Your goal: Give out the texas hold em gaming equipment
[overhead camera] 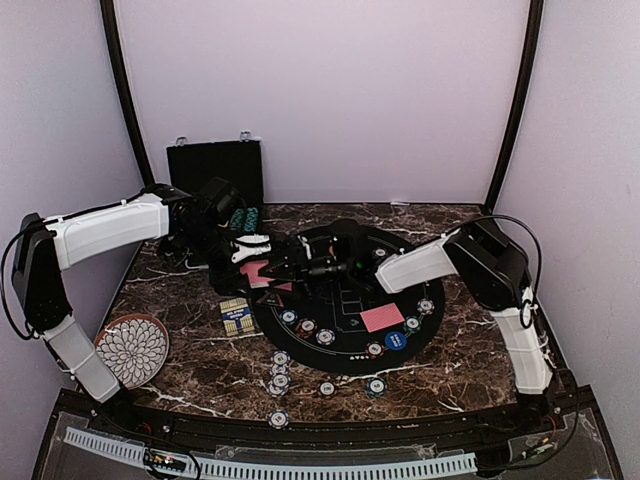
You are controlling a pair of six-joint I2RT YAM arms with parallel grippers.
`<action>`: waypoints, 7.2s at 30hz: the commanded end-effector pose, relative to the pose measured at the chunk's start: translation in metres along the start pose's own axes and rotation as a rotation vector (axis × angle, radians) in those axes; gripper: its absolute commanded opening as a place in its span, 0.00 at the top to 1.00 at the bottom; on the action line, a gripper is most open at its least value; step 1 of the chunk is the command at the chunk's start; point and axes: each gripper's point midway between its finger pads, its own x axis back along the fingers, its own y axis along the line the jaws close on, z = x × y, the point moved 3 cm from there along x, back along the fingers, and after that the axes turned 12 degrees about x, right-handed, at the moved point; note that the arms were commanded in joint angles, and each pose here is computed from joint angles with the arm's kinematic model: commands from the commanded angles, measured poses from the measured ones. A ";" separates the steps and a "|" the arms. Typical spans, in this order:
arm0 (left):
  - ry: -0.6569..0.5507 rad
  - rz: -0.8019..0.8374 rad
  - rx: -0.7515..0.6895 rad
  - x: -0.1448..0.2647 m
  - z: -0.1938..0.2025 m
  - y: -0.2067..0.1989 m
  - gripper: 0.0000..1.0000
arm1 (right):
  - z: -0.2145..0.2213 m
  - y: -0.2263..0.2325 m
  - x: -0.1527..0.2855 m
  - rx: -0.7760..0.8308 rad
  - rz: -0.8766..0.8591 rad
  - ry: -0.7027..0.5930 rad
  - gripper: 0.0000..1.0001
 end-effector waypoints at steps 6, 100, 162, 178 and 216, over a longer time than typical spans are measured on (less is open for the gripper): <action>-0.041 -0.004 -0.013 0.015 -0.008 -0.002 1.00 | -0.010 0.007 0.018 0.014 0.024 -0.024 0.51; 0.003 -0.044 -0.019 0.008 0.002 0.004 1.00 | -0.002 0.039 0.029 -0.029 -0.118 -0.022 1.00; 0.023 -0.059 -0.010 0.014 0.010 0.002 1.00 | -0.053 -0.090 0.035 0.001 0.304 -0.062 1.00; 0.017 -0.052 -0.011 0.015 0.008 0.001 1.00 | -0.058 -0.106 0.037 0.009 0.366 -0.057 0.87; -0.003 -0.051 -0.008 0.019 0.004 0.001 1.00 | -0.001 0.034 0.038 0.219 0.164 0.005 0.20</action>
